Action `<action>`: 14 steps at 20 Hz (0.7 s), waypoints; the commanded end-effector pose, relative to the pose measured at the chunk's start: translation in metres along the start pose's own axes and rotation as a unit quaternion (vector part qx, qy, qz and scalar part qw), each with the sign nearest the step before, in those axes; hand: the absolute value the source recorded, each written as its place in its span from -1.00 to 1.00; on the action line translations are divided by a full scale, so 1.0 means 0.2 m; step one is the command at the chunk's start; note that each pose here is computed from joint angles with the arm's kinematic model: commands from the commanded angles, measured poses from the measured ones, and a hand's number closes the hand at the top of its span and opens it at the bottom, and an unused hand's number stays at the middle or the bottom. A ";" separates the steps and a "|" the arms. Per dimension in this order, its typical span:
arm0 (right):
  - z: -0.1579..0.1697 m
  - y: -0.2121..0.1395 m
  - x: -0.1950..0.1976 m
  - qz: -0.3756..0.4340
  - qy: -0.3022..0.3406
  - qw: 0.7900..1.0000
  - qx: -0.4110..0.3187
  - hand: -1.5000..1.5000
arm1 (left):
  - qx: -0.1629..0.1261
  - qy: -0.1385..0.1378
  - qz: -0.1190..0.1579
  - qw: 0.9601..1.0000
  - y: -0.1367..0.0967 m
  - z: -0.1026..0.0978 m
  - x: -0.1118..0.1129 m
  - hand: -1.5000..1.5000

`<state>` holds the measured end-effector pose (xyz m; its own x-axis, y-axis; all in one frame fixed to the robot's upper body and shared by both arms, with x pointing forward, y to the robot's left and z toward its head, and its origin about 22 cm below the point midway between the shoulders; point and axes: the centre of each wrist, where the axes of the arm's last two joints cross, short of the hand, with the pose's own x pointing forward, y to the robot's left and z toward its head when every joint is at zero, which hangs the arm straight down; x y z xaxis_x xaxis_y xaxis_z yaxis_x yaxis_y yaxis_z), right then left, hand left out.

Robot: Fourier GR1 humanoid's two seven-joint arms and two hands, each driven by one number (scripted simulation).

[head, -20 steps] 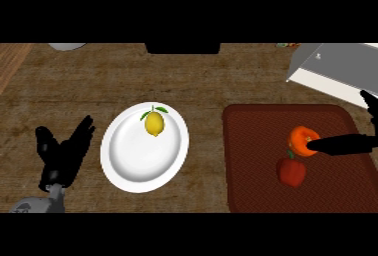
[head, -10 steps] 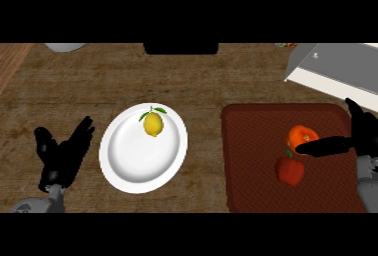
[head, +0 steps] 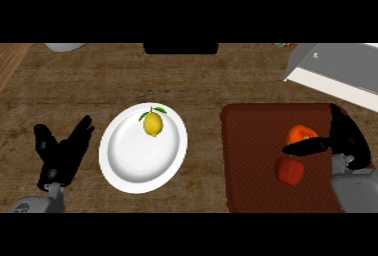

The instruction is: Pick the squash from the tray and place it in the tiered shelf

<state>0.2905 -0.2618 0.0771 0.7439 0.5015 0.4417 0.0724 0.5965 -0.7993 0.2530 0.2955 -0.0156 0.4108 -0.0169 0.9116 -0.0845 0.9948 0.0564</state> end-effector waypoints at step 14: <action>-0.12 0.16 -0.06 0.009 0.049 0.998 -0.036 -1.00 | 0.004 0.011 -0.002 1.000 -0.09 -0.06 -0.15 0.00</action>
<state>0.3043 -0.2661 0.0431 0.7912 0.4817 0.3767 0.0737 0.5364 -0.8407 0.2547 0.2931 -0.0223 0.3993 -0.0221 0.9165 -0.0827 0.9948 0.0600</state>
